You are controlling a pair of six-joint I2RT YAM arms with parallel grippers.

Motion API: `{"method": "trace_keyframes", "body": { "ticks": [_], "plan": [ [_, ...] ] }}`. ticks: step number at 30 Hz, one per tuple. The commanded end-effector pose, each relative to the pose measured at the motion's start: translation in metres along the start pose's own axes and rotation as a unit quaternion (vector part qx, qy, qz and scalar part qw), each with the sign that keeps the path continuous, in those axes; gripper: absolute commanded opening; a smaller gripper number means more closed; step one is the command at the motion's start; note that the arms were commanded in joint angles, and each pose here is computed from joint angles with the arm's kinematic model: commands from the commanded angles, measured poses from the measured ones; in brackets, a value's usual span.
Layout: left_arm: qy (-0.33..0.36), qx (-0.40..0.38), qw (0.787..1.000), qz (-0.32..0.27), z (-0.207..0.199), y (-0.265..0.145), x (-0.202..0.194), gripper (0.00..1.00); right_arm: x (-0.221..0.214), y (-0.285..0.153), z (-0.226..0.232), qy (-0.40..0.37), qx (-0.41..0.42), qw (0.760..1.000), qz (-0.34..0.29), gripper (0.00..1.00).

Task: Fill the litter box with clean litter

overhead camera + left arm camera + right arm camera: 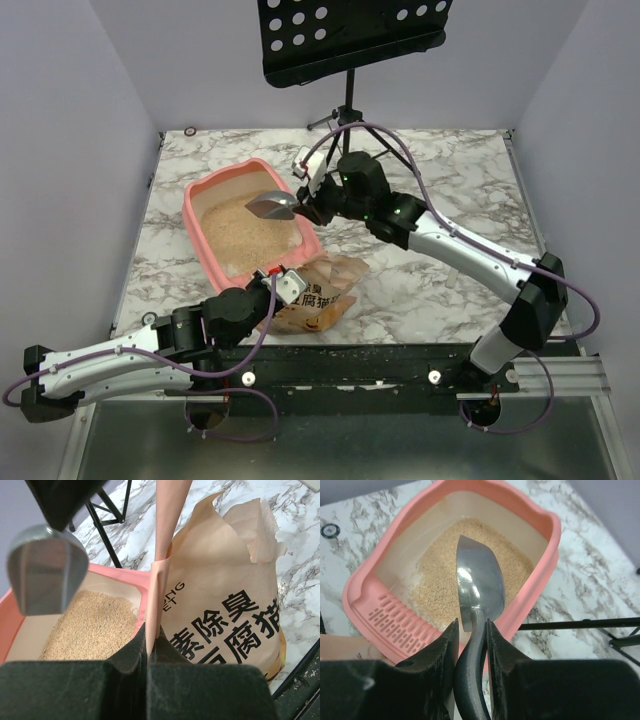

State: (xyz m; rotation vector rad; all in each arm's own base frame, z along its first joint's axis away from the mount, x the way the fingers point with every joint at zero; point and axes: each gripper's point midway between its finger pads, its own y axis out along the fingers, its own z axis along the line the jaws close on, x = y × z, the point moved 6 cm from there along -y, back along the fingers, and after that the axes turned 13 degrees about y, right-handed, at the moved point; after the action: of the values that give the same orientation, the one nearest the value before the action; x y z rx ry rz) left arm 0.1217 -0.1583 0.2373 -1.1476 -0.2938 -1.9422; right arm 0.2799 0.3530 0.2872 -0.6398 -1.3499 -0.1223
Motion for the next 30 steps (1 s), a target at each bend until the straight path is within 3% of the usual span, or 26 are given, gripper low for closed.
{"method": "trace_keyframes", "body": {
  "ticks": [1, 5, 8, 13, 17, 22, 30],
  "plan": [
    [-0.022, 0.027, 0.999, -0.019, 0.013, -0.001, 0.016, 0.00, 0.029, -0.015, -0.002, -0.023, -0.025, 0.998, -0.060, 0.01],
    [-0.024, 0.029, 0.999, -0.023, 0.014, -0.003, 0.016, 0.00, 0.039, -0.039, 0.001, -0.009, -0.034, 0.996, -0.080, 0.01],
    [-0.026, 0.028, 0.999, -0.026, 0.014, -0.002, 0.016, 0.00, 0.043, -0.064, -0.007, 0.011, -0.093, 0.992, -0.087, 0.01],
    [-0.024, 0.010, 0.999, -0.032, 0.007, 0.001, 0.018, 0.00, 0.042, -0.128, -0.026, 0.079, -0.185, 0.975, -0.098, 0.01],
    [-0.024, 0.007, 0.999, -0.034, 0.006, 0.002, 0.018, 0.00, 0.033, -0.182, -0.025, 0.148, -0.214, 0.961, -0.094, 0.01],
    [-0.020, 0.004, 0.999, -0.034, 0.005, 0.003, 0.018, 0.00, 0.011, -0.227, -0.008, 0.209, -0.198, 0.957, -0.036, 0.01],
    [-0.017, -0.004, 0.999, -0.034, 0.001, 0.005, 0.018, 0.00, -0.018, -0.262, 0.032, 0.254, -0.111, 0.960, 0.035, 0.01]
  ]
}}
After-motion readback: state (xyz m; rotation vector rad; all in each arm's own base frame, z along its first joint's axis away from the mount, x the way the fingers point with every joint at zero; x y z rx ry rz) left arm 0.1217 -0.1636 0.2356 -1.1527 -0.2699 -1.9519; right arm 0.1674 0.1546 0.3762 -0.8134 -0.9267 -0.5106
